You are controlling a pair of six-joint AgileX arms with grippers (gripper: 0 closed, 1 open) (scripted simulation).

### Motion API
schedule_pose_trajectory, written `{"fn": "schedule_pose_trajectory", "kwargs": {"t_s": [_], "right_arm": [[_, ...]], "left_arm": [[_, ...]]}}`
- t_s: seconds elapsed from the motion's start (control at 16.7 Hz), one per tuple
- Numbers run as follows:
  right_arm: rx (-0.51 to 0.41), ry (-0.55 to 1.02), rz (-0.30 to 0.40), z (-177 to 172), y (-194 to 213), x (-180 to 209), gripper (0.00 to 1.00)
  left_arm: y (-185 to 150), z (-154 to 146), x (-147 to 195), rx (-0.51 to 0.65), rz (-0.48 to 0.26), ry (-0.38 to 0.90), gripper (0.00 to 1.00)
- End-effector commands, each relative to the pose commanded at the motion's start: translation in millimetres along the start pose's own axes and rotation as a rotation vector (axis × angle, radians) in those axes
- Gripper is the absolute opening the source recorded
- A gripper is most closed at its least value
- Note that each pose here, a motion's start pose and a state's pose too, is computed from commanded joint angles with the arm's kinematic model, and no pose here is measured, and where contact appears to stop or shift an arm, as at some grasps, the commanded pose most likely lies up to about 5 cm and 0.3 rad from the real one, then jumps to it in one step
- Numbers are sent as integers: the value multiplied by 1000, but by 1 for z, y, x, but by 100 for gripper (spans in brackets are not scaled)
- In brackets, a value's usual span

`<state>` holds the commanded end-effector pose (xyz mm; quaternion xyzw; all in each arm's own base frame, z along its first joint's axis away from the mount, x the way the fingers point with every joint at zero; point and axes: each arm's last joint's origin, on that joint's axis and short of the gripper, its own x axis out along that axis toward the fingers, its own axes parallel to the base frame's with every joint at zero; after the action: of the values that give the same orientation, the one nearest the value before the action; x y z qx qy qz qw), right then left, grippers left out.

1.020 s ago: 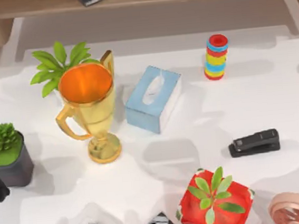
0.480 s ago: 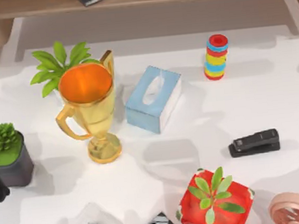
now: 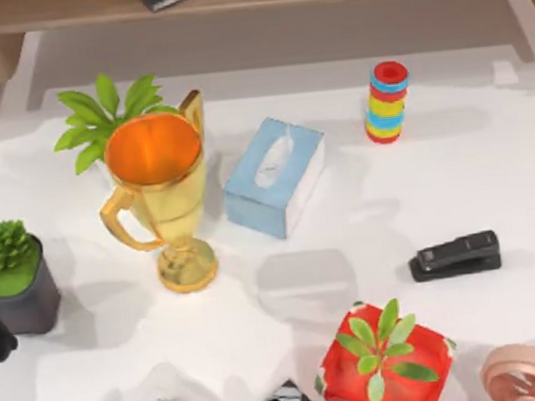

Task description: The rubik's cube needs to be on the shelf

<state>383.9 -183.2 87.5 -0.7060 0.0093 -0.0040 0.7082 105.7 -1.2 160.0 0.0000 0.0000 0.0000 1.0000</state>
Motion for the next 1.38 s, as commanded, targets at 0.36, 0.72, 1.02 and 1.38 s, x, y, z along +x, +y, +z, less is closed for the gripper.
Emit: {"fn": "schedule_pose_trajectory", "kwargs": {"t_s": [0.36,0.72,1.02,1.38], "right_arm": [[1,-5,-3,1,0,-20,0],[-2,4,-3,-2,1,-46,0],[3,-4,-1,1,1,-81,0],[-7,5,-10,-2,0,-83,0]], "left_arm": [[0,0,0,0,0,0,100],[0,0,0,0,0,0,100],[0,0,0,0,0,0,100],[0,0,0,0,0,0,100]]}}
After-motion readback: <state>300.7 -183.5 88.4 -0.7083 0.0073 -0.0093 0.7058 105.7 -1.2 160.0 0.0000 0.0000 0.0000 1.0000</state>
